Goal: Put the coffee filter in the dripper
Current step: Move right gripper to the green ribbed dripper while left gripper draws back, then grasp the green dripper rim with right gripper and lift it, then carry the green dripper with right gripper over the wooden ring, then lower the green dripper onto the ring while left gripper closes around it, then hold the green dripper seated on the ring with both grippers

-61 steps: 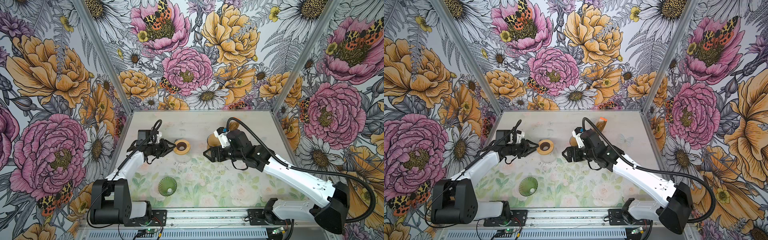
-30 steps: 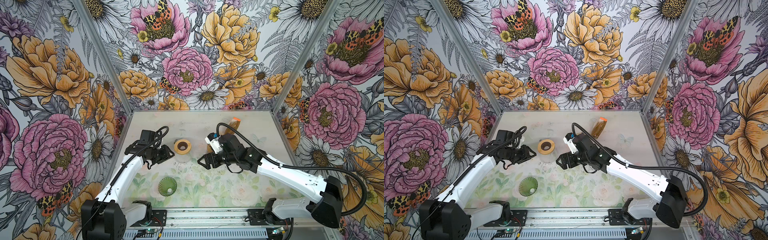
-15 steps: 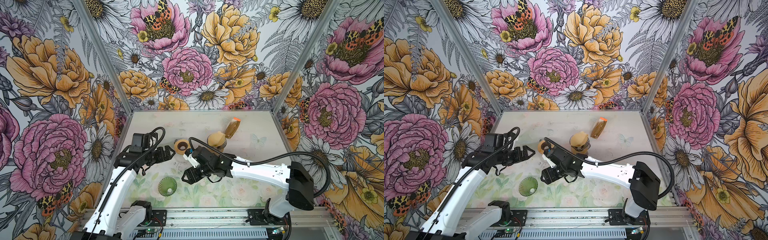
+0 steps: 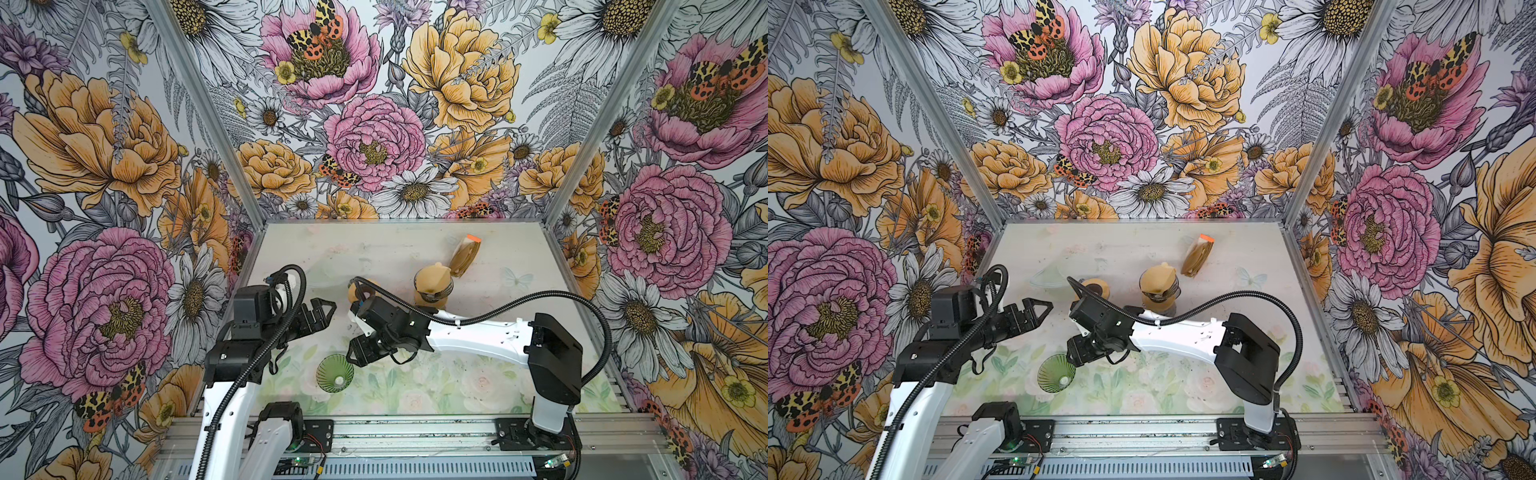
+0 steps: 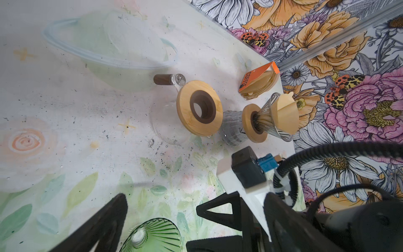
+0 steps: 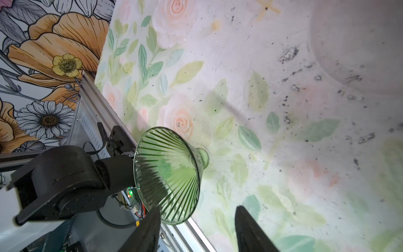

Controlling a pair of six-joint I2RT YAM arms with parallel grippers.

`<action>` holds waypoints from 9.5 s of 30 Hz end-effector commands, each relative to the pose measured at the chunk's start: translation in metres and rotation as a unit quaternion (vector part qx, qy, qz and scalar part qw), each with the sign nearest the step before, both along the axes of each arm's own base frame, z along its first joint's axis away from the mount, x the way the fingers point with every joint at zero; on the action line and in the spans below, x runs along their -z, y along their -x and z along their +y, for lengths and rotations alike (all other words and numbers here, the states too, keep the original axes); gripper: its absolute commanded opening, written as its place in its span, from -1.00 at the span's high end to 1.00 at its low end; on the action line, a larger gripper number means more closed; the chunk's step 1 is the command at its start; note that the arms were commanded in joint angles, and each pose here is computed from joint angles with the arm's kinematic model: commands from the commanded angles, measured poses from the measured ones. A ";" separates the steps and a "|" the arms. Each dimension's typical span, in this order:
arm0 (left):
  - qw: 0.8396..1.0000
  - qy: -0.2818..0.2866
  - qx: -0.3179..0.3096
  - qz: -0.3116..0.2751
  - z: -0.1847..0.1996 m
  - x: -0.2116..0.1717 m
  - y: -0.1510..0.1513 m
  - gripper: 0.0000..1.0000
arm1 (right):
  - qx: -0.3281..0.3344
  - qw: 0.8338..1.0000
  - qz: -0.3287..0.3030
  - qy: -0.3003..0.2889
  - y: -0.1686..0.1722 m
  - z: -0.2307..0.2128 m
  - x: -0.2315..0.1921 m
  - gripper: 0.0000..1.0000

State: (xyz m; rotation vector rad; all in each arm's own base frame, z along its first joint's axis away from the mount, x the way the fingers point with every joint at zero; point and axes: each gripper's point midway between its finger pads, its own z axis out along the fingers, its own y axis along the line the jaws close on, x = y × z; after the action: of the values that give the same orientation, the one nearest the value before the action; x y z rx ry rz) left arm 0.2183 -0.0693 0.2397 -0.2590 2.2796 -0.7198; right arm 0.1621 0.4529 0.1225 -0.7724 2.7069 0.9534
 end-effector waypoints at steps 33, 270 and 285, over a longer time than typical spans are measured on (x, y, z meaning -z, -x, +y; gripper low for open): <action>0.998 0.019 -0.043 -0.044 0.019 -0.010 -0.003 -0.98 | 0.002 0.999 0.026 0.021 0.003 0.036 0.039 0.57; 0.986 0.015 0.153 0.071 -0.051 0.051 -0.142 0.57 | 0.203 0.975 -0.021 -0.086 -0.190 -0.060 -0.083 0.82; 0.986 0.014 0.153 0.065 -0.050 0.047 -0.141 0.42 | 0.203 0.975 -0.023 -0.089 -0.190 -0.061 -0.086 0.75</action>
State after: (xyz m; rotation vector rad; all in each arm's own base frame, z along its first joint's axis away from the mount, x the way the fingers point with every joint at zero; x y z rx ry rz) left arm 0.3512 -0.1248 0.1850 0.0388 2.4922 -0.9372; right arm 0.3457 0.3866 0.1941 -0.1874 2.5895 1.0031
